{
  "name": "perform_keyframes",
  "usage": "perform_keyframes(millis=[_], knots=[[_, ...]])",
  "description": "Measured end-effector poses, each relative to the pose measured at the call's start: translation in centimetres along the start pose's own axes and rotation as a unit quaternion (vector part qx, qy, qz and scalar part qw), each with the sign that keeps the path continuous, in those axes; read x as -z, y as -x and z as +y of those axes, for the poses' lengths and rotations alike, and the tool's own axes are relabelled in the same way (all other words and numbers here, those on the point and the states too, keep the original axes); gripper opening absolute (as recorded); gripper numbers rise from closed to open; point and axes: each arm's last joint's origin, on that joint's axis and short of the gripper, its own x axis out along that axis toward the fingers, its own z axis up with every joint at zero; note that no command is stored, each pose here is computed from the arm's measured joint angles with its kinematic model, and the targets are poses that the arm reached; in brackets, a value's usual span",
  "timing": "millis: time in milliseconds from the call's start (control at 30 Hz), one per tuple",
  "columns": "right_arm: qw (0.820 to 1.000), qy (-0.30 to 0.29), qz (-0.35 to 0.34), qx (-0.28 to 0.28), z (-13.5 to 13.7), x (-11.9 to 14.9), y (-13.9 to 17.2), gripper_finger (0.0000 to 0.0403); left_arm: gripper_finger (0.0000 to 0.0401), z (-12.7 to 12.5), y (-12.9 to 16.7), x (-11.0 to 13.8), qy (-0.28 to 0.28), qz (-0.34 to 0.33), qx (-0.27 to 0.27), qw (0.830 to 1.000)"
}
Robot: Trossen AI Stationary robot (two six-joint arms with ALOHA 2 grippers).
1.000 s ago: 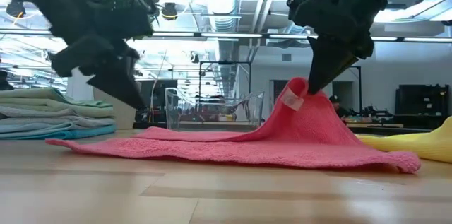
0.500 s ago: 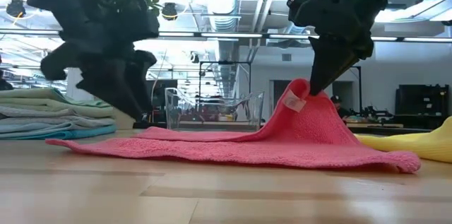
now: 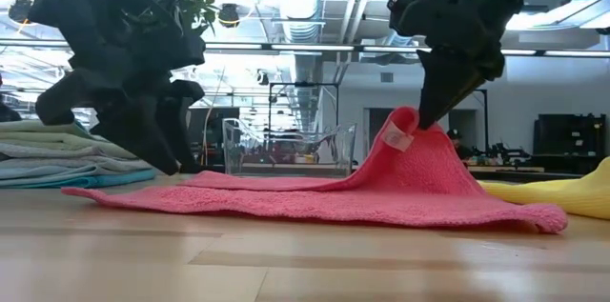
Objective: Fold microfiber towels
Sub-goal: Fold the pink microfiber cloth
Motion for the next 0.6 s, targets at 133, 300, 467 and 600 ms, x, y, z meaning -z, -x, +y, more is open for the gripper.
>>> perform_keyframes(millis=[133,300,467,600], knots=[[1.0,0.0,0.006,-0.006,0.0,0.0,0.0,0.0035,0.014,0.0,0.0,-0.1,-0.004,-0.003,-0.005,1.0],[1.0,0.0,0.007,-0.006,0.0,0.0,0.0,0.0035,0.0135,-0.1,-0.4,0.0,-0.013,0.0,-0.009,1.0],[1.0,0.001,0.009,-0.005,0.0,0.1,0.0,0.0035,0.0139,-0.4,-1.5,0.4,-0.023,0.013,-0.01,1.0],[1.0,0.003,0.01,-0.007,0.0,0.1,0.0,0.0035,0.0143,-0.4,-1.9,0.3,-0.024,0.015,-0.02,0.999]])
